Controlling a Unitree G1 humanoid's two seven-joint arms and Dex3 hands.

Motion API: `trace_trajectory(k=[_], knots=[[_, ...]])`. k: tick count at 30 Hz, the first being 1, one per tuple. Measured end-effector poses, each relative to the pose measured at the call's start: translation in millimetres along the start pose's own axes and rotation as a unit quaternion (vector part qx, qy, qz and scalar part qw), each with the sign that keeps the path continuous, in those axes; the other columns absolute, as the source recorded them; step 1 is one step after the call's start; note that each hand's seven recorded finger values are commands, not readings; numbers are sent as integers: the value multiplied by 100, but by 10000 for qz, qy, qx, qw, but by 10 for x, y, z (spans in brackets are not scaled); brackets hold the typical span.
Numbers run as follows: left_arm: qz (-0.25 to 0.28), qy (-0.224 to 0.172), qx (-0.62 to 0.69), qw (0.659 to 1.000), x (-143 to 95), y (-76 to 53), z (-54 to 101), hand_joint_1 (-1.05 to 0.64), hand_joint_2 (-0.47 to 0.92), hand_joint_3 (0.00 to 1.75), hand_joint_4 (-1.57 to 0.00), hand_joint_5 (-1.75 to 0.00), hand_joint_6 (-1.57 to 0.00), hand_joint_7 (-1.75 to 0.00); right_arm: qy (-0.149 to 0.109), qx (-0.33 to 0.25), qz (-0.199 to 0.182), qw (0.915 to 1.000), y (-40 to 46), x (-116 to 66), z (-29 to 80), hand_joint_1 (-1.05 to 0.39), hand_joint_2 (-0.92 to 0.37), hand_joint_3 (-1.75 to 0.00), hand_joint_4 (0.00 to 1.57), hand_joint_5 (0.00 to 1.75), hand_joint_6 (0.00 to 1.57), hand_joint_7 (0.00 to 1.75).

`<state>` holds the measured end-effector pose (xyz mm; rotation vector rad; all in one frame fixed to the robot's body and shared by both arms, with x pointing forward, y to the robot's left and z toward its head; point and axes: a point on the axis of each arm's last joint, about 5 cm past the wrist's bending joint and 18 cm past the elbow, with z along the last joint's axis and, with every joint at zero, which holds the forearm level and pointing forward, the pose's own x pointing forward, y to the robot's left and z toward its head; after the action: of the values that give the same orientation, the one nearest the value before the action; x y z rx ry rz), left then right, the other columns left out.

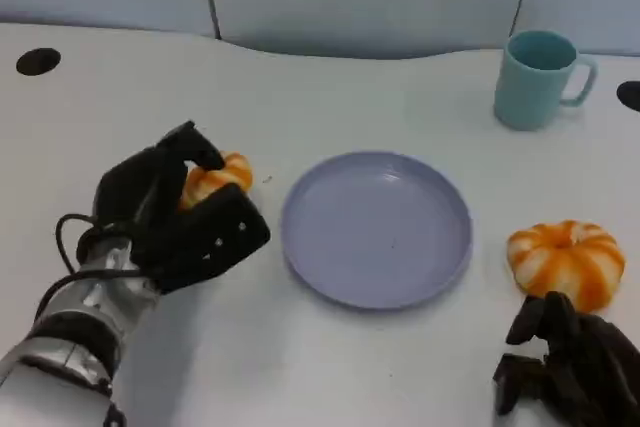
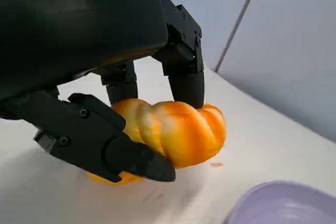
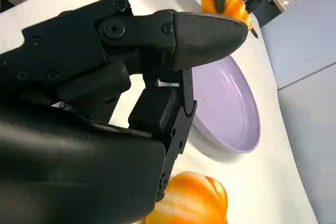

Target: Grasp the bread from the table and place it into the plate.

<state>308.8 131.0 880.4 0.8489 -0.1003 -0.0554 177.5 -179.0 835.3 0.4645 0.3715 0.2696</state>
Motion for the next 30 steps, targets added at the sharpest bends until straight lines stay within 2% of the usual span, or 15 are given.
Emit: trace_trajectory(k=[3, 5, 7, 9, 15, 19, 24, 26, 30], knots=[[29, -341, 122, 9993, 71, 43, 98, -7, 65, 72, -76, -175, -59, -173, -11, 40, 17, 10000, -2, 0, -1, -45, -92, -47, 123, 123, 111, 116], [15, -575, 214, 9981, 111, 65, 163, -7, 60, 73, -78, -175, -65, -164, -18, 41, 29, 10000, -6, 1, -4, -46, -92, -47, 124, 121, 112, 114], [-26, -829, 335, 9960, 146, 80, 229, -7, 55, 84, -80, -175, -64, -172, -32, 25, 31, 10000, -8, 1, -7, -45, -92, -48, 124, 121, 113, 113], [-35, -1173, 374, 9924, 168, 82, 302, -10, 49, 96, -84, -175, -66, -174, -38, 16, 26, 10000, -9, 1, -9, -45, -92, -49, 124, 121, 113, 113], [-119, -2223, 594, 9731, 193, -21, 567, -17, 39, 118, -87, -175, -66, -175, -44, 27, 35, 10000, -6, 21, -5, -46, -92, -48, 124, 121, 114, 112], [-313, -2743, 714, 9585, 162, -155, 722, -21, 41, 124, -91, -175, -68, -175, -48, 33, 34, 10000, 2, 33, -2, -45, -92, -48, 125, 120, 115, 111], [-570, -3148, 897, 9432, 109, -289, 832, -21, 35, 139, -93, -175, -69, -175, -56, 47, 20, 10000, 13, 39, -5, -45, -92, -47, 126, 120, 116, 110], [-647, -3221, 905, 9401, 93, -328, 865, -26, 40, 136, -98, -175, -76, -175, -64, 55, 12, 10000, 17, 41, -7, -45, -92, -47, 126, 120, 116, 109], [-1057, -3350, 1132, 9294, 85, -354, 902, -32, 50, 129, -101, -175, -81, -175, -70, 70, 4, 10000, 24, 44, -10, -44, -92, -48, 126, 120, 115, 110]])
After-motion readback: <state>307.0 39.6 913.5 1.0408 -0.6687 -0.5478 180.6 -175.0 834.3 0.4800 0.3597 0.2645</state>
